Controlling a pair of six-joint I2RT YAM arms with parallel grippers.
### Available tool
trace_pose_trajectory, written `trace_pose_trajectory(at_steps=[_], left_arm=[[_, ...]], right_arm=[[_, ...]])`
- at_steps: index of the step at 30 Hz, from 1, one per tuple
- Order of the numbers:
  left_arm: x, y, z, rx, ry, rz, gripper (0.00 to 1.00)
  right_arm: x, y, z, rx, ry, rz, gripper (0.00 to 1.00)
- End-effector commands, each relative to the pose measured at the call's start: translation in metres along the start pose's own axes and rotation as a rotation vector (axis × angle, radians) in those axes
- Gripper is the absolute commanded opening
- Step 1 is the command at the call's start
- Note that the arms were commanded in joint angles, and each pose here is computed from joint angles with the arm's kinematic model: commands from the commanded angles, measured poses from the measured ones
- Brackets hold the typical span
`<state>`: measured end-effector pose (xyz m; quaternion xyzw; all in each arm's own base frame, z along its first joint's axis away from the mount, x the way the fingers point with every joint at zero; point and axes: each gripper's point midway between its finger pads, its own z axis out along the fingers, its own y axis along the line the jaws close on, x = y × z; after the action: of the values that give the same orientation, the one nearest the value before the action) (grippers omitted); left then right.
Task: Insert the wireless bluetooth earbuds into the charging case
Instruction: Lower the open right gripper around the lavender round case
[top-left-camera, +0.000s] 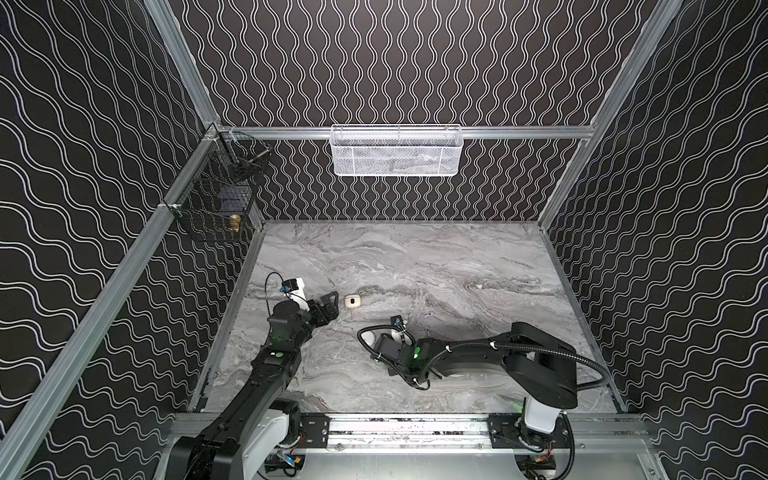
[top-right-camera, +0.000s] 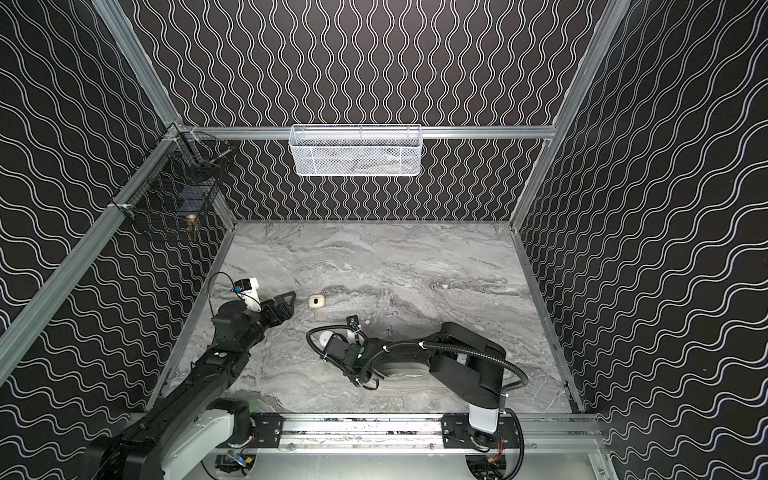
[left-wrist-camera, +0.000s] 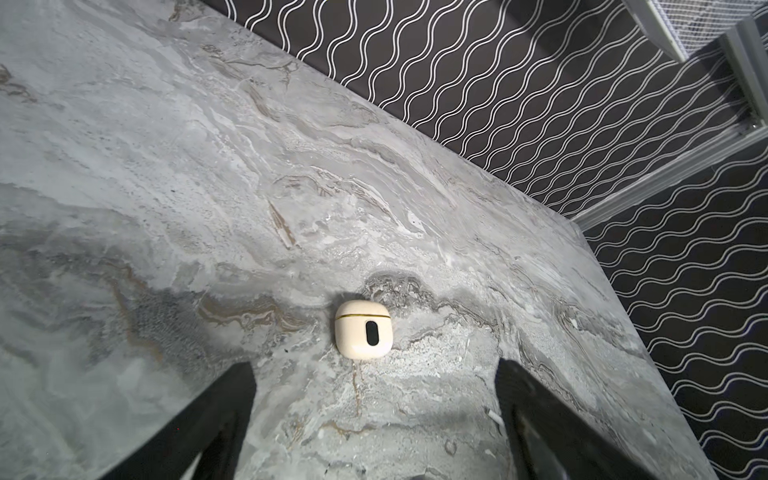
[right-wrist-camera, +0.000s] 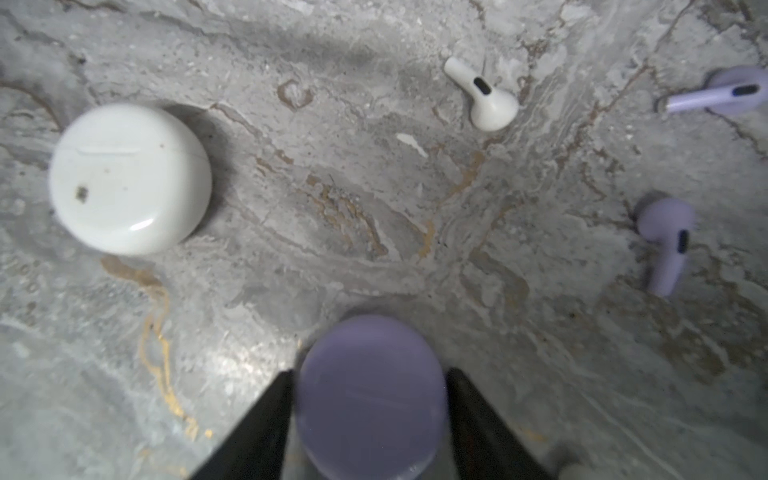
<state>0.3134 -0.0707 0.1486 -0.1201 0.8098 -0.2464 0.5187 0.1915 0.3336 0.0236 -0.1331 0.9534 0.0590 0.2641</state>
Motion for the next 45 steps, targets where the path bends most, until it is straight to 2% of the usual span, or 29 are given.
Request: trace_pose_trajectory(at_steps=[1,5,8,16,19,23,27,31,45], left_arm=[[-0.011,-0.010,-0.002,0.027,-0.038,0.041,0.94],[-0.011,-0.012,-0.002,0.027,-0.034,0.051,0.93],[-0.011,-0.013,-0.001,0.030,-0.033,0.052,0.93],[-0.011,-0.016,0.000,0.040,-0.027,0.052,0.92],[-0.011,-0.016,-0.001,0.039,-0.028,0.053,0.92],[-0.011,-0.017,-0.001,0.042,-0.030,0.053,0.92],[-0.011,-0.017,-0.001,0.042,-0.028,0.053,0.92],[-0.011,-0.017,-0.002,0.041,-0.030,0.055,0.92],[-0.010,-0.018,0.000,0.044,-0.026,0.055,0.91]], right_arm=[[0.004,0.005,-0.005,-0.056,0.009,-0.005,0.74],[0.006,0.016,-0.008,-0.116,0.021,-0.004,0.75],[0.008,0.020,-0.011,-0.112,0.020,-0.006,0.75],[0.021,0.041,-0.017,-0.149,0.030,-0.025,0.66],[0.014,0.054,-0.027,-0.165,0.011,-0.028,0.64],[0.007,0.048,-0.041,-0.131,-0.024,-0.041,0.64],[-0.008,0.029,-0.051,-0.062,-0.084,-0.049,0.72],[-0.013,0.016,-0.044,-0.027,-0.064,-0.051,0.77],[-0.012,0.026,-0.001,-0.019,0.038,-0.081,0.75]])
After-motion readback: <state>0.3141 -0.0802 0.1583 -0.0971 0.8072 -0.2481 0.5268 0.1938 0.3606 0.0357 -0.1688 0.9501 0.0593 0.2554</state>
